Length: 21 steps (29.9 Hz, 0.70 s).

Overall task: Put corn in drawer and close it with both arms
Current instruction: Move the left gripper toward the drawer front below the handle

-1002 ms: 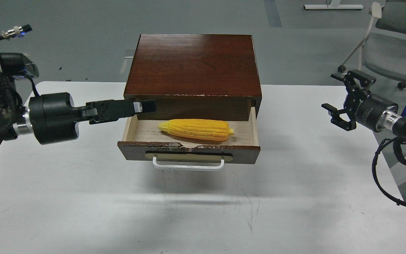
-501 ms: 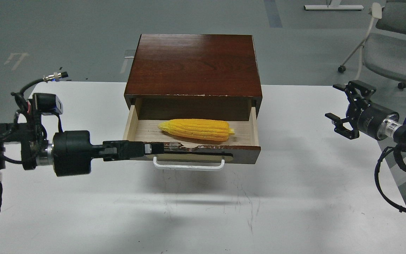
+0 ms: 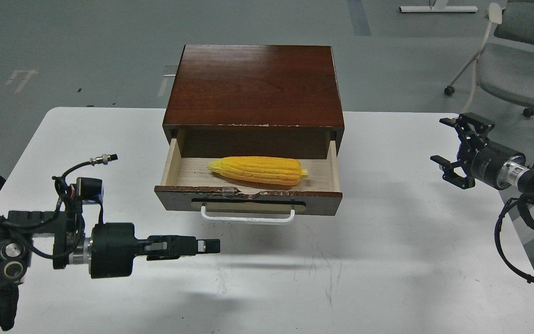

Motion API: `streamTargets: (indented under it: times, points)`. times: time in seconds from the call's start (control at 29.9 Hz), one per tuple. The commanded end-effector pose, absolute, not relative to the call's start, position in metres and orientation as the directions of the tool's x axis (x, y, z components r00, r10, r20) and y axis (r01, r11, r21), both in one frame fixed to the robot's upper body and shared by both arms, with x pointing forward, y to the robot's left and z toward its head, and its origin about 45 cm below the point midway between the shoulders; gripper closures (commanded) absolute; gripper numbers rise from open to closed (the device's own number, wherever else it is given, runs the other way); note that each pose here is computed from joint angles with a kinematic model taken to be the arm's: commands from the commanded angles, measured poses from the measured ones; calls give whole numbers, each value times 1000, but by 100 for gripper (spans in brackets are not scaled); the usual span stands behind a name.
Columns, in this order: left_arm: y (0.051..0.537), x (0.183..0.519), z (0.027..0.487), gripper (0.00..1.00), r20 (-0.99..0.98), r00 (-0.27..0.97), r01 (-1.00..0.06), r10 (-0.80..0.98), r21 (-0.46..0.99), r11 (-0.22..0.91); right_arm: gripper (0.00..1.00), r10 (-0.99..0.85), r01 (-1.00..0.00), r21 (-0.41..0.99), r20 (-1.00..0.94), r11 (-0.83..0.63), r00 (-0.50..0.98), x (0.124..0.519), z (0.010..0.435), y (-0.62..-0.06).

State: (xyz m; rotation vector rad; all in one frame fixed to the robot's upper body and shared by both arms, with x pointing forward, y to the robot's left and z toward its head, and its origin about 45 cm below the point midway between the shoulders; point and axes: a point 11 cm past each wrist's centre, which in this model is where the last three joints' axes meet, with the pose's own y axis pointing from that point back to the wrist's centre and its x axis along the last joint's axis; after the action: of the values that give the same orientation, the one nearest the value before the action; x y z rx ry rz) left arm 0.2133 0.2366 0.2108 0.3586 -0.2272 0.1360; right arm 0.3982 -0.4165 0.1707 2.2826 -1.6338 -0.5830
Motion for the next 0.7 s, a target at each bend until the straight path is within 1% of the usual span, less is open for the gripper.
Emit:
streamTargets:
  times: [0.0,0.5,0.53,0.57,0.6,0.67]
  points:
    - [231,214,213,100,246,964,-176,100,305,936,7,-949,-835,452,-161,-315,271,396,167,-420]
    - [208,220,194,100,194,971,-185,140,238,953,7,-948,-834,450,-171,-318,269,391,159,-419]
    - [208,221,193,100,194,970,-190,146,236,953,7,-948,-835,449,-171,-317,269,391,159,-419]
    - [207,226,191,100,211,961,-228,180,227,947,7,-948,-834,452,-171,-317,268,390,159,-419]
    - [208,228,191,100,220,956,-242,193,226,944,7,-948,-835,450,-171,-317,268,390,159,-419]
    - [207,230,191,100,216,954,-256,210,215,943,7,-948,-833,453,-173,-318,268,390,158,-418]
